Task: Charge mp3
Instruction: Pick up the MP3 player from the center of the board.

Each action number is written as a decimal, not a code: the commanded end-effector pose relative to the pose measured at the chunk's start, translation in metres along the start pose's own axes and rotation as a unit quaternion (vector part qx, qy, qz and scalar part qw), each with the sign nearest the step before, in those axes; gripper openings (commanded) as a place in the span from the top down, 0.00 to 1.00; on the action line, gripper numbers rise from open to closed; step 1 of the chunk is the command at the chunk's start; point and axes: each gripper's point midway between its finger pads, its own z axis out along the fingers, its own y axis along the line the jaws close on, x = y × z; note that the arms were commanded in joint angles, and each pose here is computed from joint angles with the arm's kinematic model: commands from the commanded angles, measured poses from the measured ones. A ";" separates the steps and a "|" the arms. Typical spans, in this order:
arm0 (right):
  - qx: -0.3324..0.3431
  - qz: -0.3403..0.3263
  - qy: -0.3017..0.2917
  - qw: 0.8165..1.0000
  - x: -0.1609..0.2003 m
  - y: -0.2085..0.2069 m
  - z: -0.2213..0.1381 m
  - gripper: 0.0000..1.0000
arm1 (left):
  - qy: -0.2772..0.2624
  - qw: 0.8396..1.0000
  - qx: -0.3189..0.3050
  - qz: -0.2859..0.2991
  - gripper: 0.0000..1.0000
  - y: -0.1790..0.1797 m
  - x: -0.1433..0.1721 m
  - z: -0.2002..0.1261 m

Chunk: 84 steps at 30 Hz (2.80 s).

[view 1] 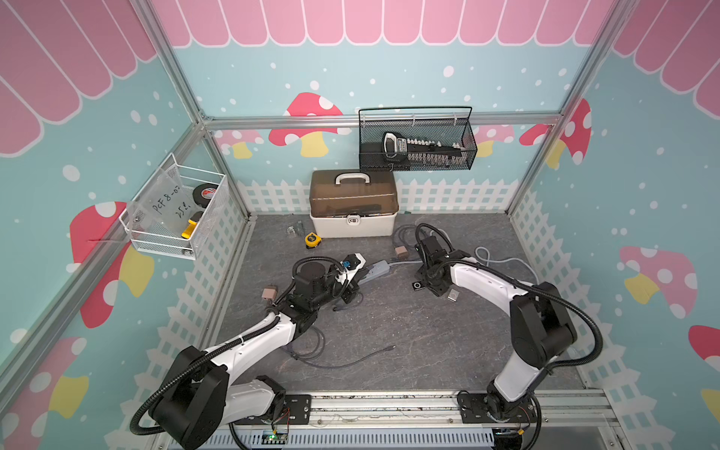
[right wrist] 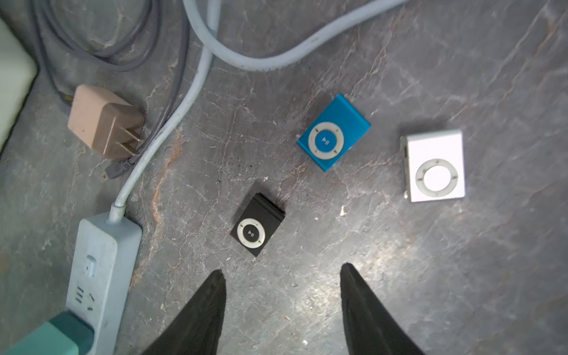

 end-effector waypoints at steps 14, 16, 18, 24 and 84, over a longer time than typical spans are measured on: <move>0.123 0.129 -0.014 0.984 0.018 -0.010 0.031 0.44 | 0.003 0.999 -0.031 -0.012 0.93 0.020 -0.006 -0.009; 0.123 0.135 -0.018 0.983 0.018 -0.008 0.036 0.44 | 0.003 0.999 -0.032 -0.013 0.93 0.021 -0.006 -0.009; 0.116 0.141 -0.024 0.983 0.015 -0.003 0.040 0.44 | 0.004 0.999 -0.032 -0.012 0.93 0.021 -0.005 -0.010; 0.105 0.150 -0.036 0.982 0.011 0.008 0.045 0.44 | 0.006 0.999 -0.028 -0.014 0.93 0.020 -0.003 -0.009; 0.043 -0.569 0.161 0.805 0.139 -0.087 0.067 0.61 | 0.054 0.995 -0.072 -0.044 0.93 0.028 0.000 -0.031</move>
